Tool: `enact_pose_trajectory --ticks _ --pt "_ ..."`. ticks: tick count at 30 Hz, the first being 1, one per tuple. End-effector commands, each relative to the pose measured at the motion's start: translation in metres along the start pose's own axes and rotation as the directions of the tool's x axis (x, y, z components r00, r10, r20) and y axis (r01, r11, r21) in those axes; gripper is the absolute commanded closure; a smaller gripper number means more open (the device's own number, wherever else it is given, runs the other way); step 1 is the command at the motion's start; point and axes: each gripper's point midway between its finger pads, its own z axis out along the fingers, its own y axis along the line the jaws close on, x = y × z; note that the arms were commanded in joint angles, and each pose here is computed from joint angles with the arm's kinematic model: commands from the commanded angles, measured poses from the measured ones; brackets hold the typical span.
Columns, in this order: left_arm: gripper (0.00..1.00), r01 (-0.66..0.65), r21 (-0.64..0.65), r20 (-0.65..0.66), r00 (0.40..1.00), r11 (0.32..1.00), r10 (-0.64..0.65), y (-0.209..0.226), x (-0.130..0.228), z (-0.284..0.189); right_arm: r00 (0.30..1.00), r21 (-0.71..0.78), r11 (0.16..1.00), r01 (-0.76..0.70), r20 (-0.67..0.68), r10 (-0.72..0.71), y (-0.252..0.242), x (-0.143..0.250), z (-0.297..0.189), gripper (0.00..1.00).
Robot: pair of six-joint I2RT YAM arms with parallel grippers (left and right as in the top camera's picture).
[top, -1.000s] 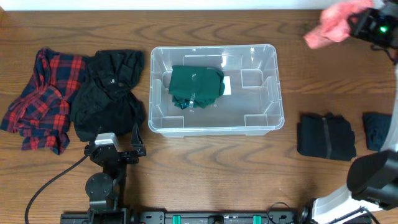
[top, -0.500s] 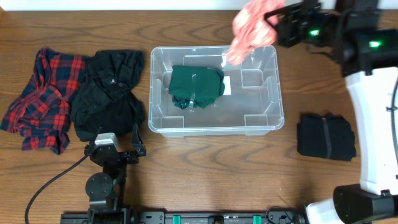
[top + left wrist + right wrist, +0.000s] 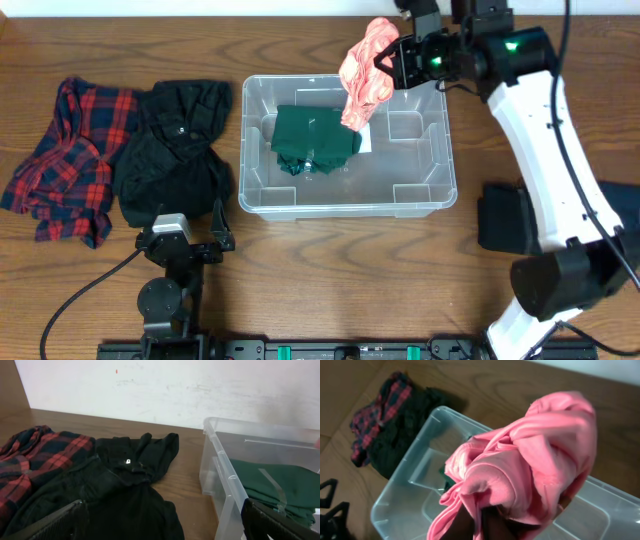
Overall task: Pack container
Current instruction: 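Carry the pink garment over the container and lower it inside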
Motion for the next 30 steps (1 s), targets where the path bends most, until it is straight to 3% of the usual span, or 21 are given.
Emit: enact_pose_trajectory --ticks 1,6,14,30 --pt "0.02 0.013 -0.005 -0.047 0.999 1.0 -0.013 0.002 0.016 0.001 0.998 -0.039 0.997 0.07 -0.005 -0.07 0.014 0.0 0.011 0.99" --pt "0.02 0.013 -0.005 -0.047 0.999 1.0 -0.013 0.002 0.016 0.001 0.983 -0.082 0.979 0.184 0.015 -0.184 0.032 -0.003 0.017 0.99" --pt "0.02 0.013 -0.005 -0.047 0.999 1.0 -0.013 0.002 0.016 0.001 0.976 -0.033 0.977 0.212 -0.047 -0.213 0.017 0.013 0.025 0.99" --pt "0.02 0.013 -0.005 -0.047 0.999 1.0 -0.013 0.002 0.016 0.001 0.973 0.038 0.988 0.151 -0.182 -0.141 -0.033 0.045 0.073 0.99"
